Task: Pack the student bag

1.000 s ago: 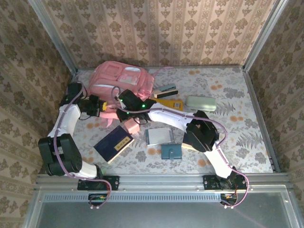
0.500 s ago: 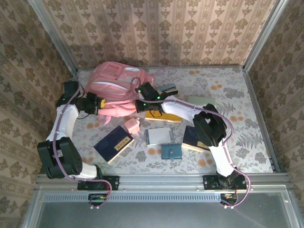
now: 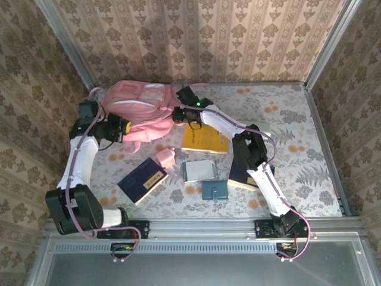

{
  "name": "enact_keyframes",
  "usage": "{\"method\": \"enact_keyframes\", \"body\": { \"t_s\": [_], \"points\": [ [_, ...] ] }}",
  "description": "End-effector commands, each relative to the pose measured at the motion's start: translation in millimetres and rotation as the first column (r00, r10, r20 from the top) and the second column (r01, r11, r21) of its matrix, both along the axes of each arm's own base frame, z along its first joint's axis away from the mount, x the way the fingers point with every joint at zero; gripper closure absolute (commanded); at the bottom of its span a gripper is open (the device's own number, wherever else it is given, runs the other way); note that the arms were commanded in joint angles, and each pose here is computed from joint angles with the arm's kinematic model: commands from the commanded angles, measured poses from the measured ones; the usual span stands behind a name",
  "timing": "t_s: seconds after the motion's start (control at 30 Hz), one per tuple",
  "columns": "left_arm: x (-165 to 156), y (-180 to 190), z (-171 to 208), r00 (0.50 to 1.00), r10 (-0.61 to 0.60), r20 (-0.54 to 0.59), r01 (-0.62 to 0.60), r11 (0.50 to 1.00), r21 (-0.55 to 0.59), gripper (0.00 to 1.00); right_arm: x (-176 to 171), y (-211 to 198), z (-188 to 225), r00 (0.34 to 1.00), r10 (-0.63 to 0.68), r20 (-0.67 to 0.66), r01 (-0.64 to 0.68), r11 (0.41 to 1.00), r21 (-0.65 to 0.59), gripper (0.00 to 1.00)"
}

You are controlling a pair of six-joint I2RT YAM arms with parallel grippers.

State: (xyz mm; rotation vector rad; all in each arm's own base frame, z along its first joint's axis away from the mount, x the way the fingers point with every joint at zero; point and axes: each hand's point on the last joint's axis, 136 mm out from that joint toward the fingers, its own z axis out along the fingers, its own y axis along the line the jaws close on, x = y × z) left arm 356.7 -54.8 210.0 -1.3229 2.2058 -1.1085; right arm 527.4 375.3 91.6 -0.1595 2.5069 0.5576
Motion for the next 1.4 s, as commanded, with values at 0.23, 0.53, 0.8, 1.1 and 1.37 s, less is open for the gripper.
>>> {"method": "enact_keyframes", "body": {
  "t_s": [0.23, 0.53, 0.8, 1.1, 1.37],
  "points": [
    [-12.7, -21.7, 4.7, 0.988, 0.110, 0.104, -0.118, 0.990, 0.074, 1.00, -4.1, 4.7, 51.6, 0.993, 0.082, 0.089, -0.068, 0.986, -0.150, 0.23],
    [51.5, -62.5, -18.9, 0.986, 0.101, 0.130, -0.108, 0.993, 0.044, 1.00, -32.5, -36.6, 95.1, 0.981, 0.132, 0.142, -0.061, 0.906, -0.419, 0.17],
    [72.2, -100.2, -21.1, 0.982, 0.001, 0.191, -0.013, 0.998, 0.062, 0.80, -34.5, -60.4, 157.2, 0.956, 0.083, 0.282, 0.062, 0.880, -0.471, 0.08],
    [53.9, -118.8, -5.6, 0.955, -0.164, 0.247, 0.135, 0.982, 0.133, 0.37, -51.1, -72.3, 184.9, 0.940, 0.165, 0.297, 0.038, 0.818, -0.574, 0.08],
    [18.5, -102.1, 42.2, 0.849, -0.393, 0.352, 0.236, 0.880, 0.413, 0.28, -88.3, -110.2, 194.4, 0.950, 0.215, 0.228, 0.014, 0.699, -0.715, 0.05]
  ]
}}
